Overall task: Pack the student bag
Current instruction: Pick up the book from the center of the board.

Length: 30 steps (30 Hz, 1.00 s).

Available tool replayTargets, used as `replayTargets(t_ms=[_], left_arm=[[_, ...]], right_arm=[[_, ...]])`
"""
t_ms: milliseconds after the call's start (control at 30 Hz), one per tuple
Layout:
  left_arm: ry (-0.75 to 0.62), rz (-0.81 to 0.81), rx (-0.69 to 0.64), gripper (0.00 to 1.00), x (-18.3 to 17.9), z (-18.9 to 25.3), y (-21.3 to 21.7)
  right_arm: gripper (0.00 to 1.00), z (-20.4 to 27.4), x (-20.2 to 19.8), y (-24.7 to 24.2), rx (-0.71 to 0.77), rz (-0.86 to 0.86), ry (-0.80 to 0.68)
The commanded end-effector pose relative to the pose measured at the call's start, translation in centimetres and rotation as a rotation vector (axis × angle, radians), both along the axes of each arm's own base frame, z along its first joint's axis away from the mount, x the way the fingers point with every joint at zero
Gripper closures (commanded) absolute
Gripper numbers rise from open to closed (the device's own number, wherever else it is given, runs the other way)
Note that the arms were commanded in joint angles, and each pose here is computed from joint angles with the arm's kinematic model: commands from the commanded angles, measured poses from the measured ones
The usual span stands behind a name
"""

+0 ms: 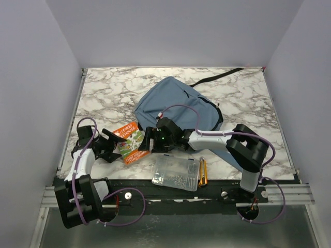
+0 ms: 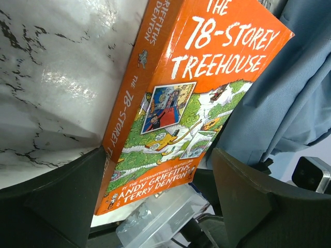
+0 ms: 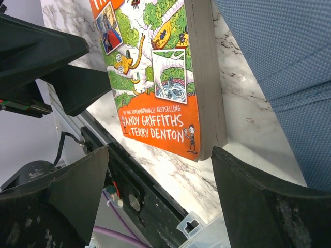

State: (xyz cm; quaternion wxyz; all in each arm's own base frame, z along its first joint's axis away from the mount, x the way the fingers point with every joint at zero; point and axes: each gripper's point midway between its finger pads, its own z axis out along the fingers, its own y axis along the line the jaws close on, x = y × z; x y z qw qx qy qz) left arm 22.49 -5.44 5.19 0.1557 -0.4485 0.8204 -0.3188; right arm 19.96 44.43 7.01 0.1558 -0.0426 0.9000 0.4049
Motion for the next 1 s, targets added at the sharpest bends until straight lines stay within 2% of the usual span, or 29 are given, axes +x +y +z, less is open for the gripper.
replayTargets(t_ms=[0,200,333,433,567,700,767,833,967], left_arm=[[0.023,0.006,0.002,0.15,-0.4,-0.5,-0.1],[0.015,0.002,0.029,0.11,-0.3,-0.3,0.0],[0.006,-0.024,0.069,0.1,-0.3,0.2,0.1],[-0.015,-0.052,0.134,0.1,-0.3,1.2,0.2],[-0.091,-0.086,0.337,0.1,-0.1,4.1,1.3],[-0.188,-0.147,0.472,0.11,-0.1,7.1,1.1],[-0.208,-0.199,0.471,0.11,-0.3,7.5,-0.1],[-0.186,-0.217,0.425,0.11,-0.4,7.1,-1.0],[-0.168,-0.265,0.336,0.1,-0.6,7.0,-2.6]], right_arm=[[0.16,0.2,-0.7,0.6,0.025,0.031,0.025],[0.22,2.7,-0.6,1.9,0.125,0.031,0.024],[0.34,3.7,-0.8,2.4,0.179,0.031,0.038],[0.45,3.5,-0.5,2.4,0.177,0.017,0.039],[0.68,2.7,-0.3,1.9,0.145,-0.011,0.037],[0.82,2.4,-0.3,1.6,0.118,-0.005,0.03],[0.88,2.7,-0.3,1.6,0.117,0.006,0.016],[0.99,3.3,-0.3,1.6,0.124,0.013,0.002],[0.99,4.0,-0.2,1.5,0.134,0.009,-0.01]])
